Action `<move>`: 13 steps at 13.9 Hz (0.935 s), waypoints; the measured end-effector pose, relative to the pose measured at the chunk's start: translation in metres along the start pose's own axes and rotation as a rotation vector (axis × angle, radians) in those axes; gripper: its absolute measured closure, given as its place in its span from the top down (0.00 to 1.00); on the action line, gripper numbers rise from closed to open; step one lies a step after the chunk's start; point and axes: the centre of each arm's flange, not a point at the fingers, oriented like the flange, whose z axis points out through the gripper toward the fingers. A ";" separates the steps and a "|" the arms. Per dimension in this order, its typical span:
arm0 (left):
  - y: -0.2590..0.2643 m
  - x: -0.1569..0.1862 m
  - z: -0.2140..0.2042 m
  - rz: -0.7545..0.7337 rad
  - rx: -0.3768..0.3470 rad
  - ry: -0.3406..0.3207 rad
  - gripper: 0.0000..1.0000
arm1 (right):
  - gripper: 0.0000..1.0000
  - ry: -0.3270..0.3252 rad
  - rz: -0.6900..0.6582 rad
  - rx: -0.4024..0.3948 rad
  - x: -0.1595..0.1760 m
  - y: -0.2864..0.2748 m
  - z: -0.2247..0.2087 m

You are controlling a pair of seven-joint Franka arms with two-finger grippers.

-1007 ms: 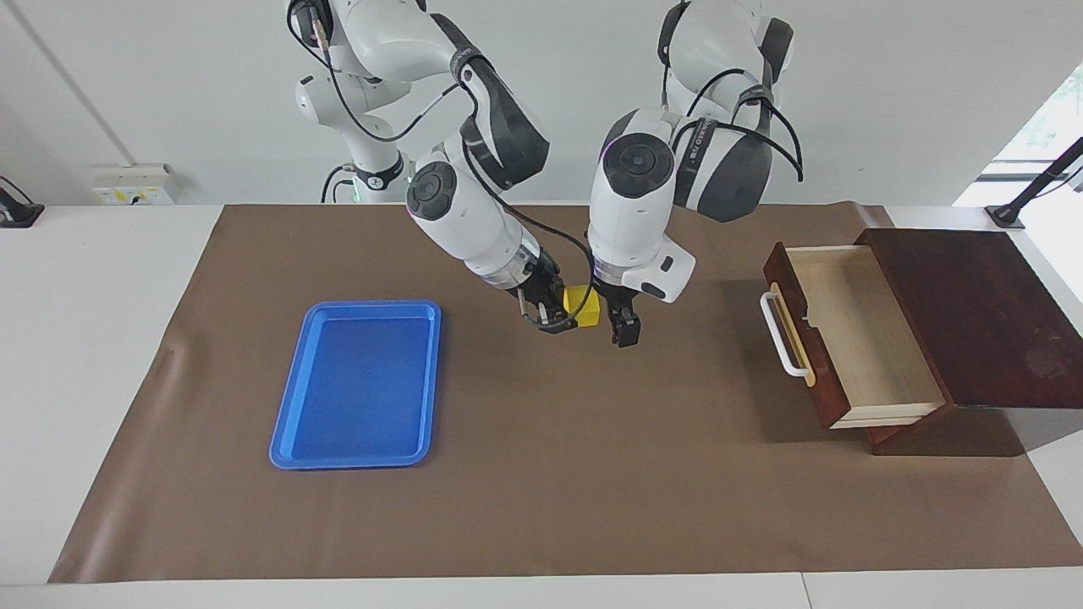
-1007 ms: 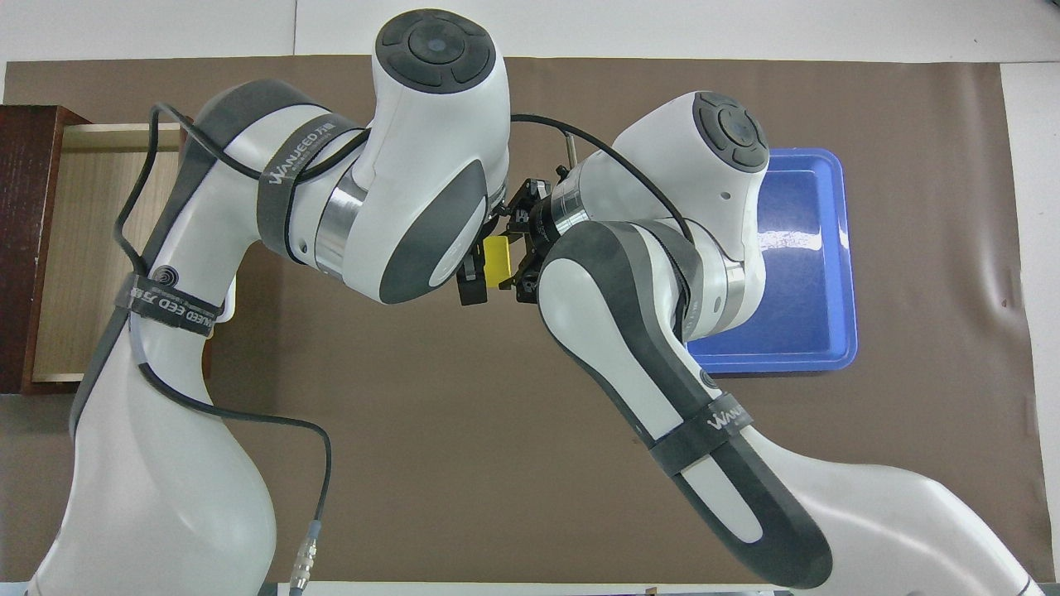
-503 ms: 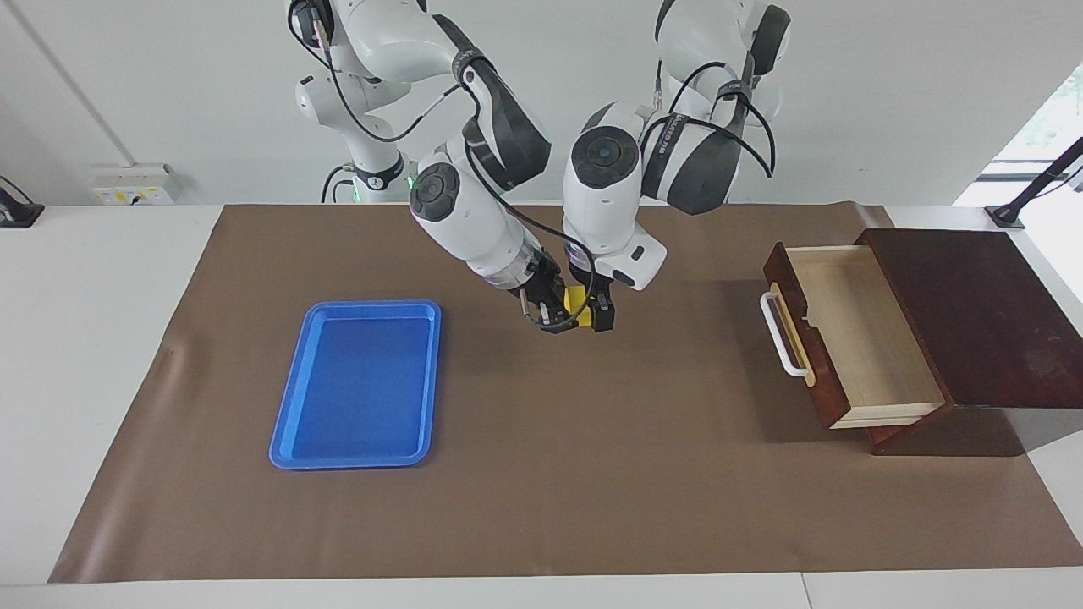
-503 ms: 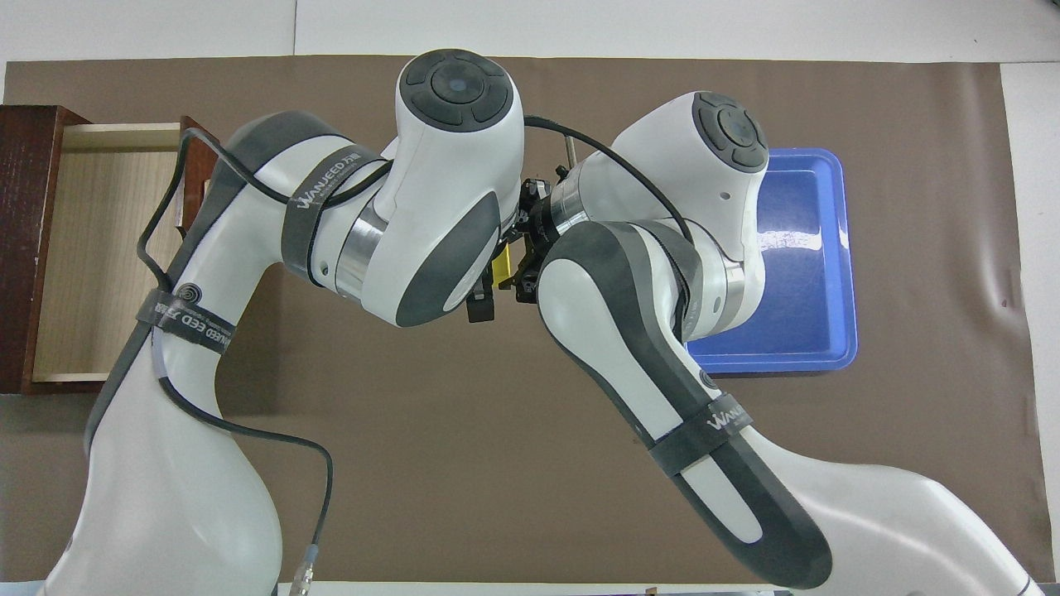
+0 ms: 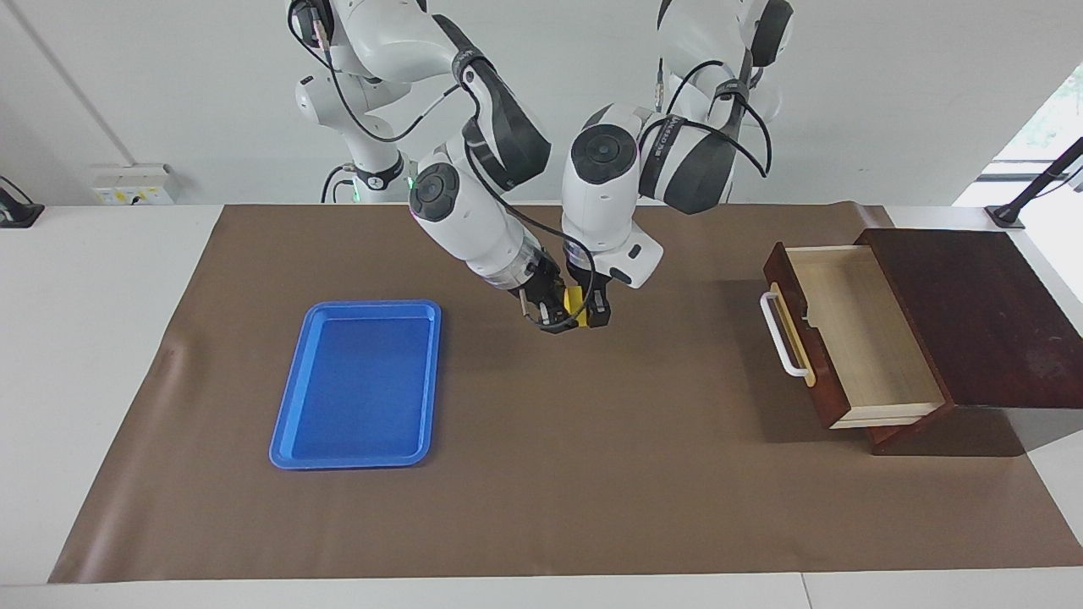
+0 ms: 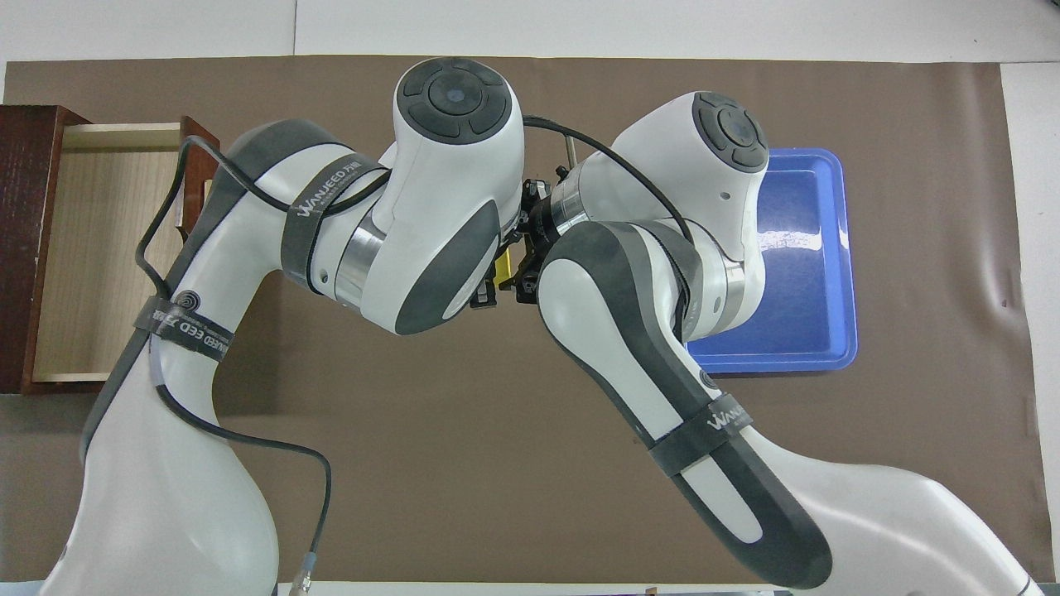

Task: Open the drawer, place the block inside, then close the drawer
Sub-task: 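Grasp the yellow block with the left gripper from the right gripper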

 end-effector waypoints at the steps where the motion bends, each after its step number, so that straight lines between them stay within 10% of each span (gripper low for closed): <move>1: 0.000 -0.001 0.000 0.014 -0.003 0.000 0.56 | 0.55 0.000 0.002 -0.001 0.001 0.000 0.000; 13: 0.000 -0.001 -0.001 0.016 -0.011 -0.006 0.56 | 0.55 -0.001 0.003 0.004 0.001 -0.001 -0.002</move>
